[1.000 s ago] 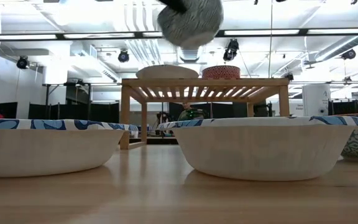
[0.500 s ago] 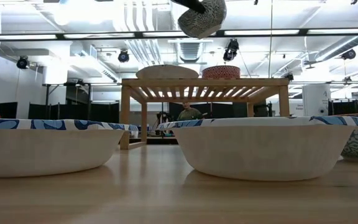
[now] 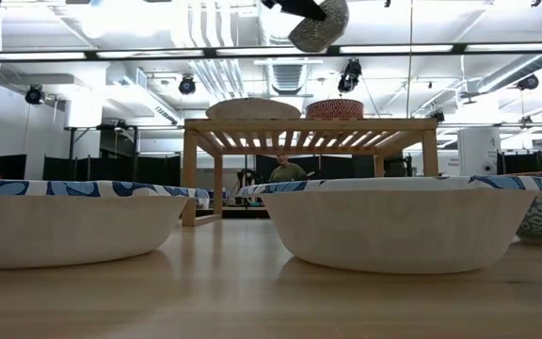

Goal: Place and stack bowls onto a shelf
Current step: Stack the red bowl on top of the blue bowl on the shelf, then stack the top left white bowl on top of the white bowl on the shelf

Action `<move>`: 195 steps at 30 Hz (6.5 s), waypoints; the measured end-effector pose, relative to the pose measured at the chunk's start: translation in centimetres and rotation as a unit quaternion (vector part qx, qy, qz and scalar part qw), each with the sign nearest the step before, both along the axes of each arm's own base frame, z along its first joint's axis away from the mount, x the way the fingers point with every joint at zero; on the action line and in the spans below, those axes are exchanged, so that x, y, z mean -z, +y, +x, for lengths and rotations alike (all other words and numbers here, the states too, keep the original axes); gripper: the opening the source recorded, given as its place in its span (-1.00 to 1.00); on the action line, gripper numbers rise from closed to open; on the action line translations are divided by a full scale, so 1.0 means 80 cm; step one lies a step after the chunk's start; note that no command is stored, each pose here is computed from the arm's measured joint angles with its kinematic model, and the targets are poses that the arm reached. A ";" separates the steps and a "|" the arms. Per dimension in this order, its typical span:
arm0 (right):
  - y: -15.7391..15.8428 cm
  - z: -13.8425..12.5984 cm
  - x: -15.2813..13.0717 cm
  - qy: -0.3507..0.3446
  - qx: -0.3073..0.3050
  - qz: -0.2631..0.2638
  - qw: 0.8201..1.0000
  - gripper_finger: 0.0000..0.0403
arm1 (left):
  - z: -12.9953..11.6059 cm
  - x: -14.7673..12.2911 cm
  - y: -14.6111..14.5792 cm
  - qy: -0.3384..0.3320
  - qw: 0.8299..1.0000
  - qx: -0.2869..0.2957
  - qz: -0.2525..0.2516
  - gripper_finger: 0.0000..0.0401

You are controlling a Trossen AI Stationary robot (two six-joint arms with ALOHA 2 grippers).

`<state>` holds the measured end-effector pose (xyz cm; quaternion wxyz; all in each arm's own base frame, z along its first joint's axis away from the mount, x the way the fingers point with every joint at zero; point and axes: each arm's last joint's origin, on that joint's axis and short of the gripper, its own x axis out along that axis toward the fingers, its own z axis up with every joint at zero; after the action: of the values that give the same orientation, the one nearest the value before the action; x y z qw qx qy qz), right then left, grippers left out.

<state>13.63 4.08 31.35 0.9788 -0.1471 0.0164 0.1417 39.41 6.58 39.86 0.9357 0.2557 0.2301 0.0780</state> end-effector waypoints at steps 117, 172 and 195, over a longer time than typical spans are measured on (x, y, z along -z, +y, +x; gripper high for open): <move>0.004 0.071 0.043 0.084 0.245 0.084 0.962 -0.93 | -0.055 -0.050 0.043 0.110 0.976 -0.033 -0.186 -0.41; -0.173 0.078 -0.009 0.010 0.418 0.103 0.903 -0.96 | -0.249 0.100 -0.047 -0.244 0.931 -0.010 -0.272 -0.60; -0.078 0.050 0.035 0.050 0.222 0.151 0.962 -0.96 | -0.278 0.201 -0.029 0.088 0.860 -0.411 -0.291 -0.62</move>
<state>17.66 -2.15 28.55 0.9944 0.0170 0.0760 -0.0709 17.16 4.23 23.78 0.8265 -0.1399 0.4075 0.3624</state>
